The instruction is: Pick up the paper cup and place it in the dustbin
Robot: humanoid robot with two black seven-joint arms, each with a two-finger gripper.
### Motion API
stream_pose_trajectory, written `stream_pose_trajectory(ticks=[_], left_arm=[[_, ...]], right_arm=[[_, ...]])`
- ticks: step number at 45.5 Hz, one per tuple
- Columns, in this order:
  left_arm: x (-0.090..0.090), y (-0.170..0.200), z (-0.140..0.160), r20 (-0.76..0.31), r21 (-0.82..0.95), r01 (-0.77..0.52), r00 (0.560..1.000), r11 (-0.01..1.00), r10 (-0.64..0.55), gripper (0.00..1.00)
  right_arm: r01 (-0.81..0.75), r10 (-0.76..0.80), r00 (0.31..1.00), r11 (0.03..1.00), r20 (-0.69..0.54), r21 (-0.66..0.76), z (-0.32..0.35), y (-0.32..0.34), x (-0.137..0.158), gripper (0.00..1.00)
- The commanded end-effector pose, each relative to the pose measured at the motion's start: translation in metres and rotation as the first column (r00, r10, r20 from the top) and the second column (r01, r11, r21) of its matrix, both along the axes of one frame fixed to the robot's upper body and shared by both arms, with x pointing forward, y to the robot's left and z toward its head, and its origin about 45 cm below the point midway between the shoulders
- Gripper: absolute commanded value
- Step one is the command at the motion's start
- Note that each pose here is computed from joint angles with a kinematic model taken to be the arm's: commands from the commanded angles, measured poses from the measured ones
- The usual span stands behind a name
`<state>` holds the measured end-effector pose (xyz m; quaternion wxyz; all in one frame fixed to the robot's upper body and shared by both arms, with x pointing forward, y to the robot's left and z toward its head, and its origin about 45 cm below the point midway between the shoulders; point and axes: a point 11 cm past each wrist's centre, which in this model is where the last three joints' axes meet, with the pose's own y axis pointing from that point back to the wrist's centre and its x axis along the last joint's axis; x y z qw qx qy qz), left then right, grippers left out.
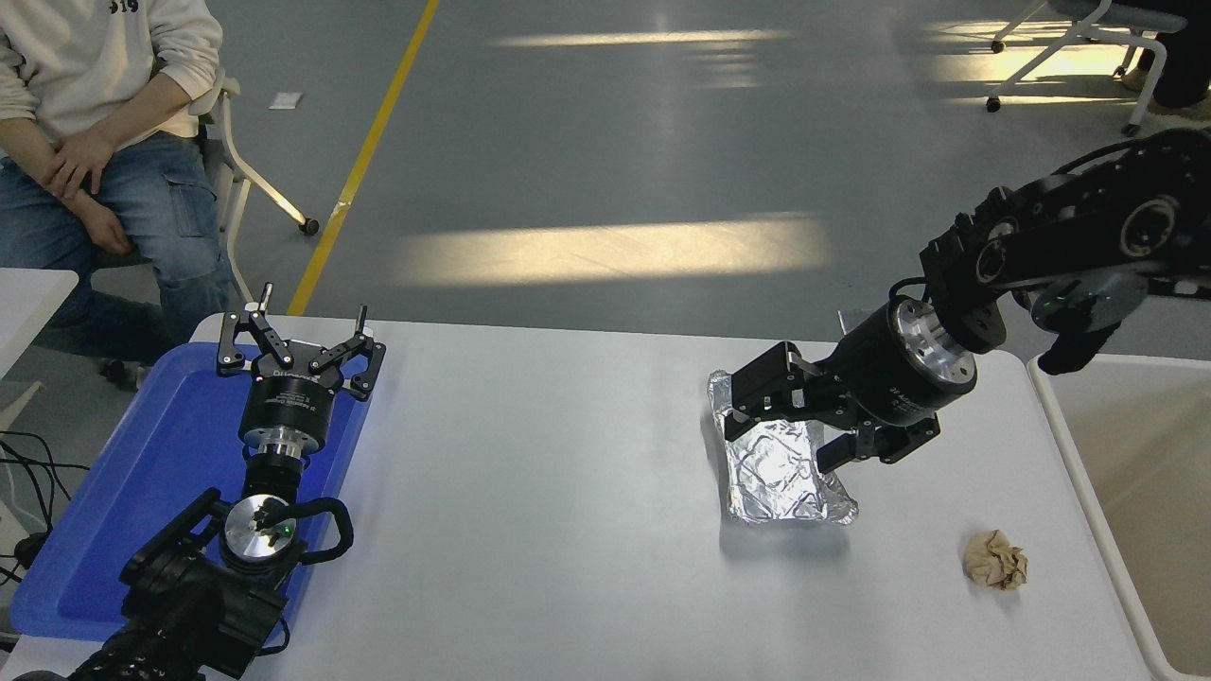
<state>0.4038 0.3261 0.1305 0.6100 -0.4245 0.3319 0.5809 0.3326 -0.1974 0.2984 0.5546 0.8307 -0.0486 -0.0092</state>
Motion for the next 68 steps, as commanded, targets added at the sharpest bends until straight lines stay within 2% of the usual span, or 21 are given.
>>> stream_pose_trajectory(ticks=[1, 16, 68], left_arm=[[0.000, 0.000, 0.000, 0.000, 0.000, 0.000, 1.000, 1.000, 0.000, 1.00], [0.000, 0.000, 0.000, 0.000, 0.000, 0.000, 1.000, 1.000, 0.000, 1.00], [0.000, 0.001, 0.000, 0.001, 0.001, -0.002, 1.000, 1.000, 0.002, 1.00]], right_arm=[[-0.066, 0.070, 0.996, 0.996, 0.051, -0.062, 0.011, -0.005, 0.004, 1.00], [-0.124, 0.134, 0.989, 0.980, 0.056, -0.154, 0.019, -0.006, 0.001, 1.00], [-0.116, 0.130, 0.989, 0.979, 0.076, -0.166, 0.028, -0.014, 0.002, 1.00]])
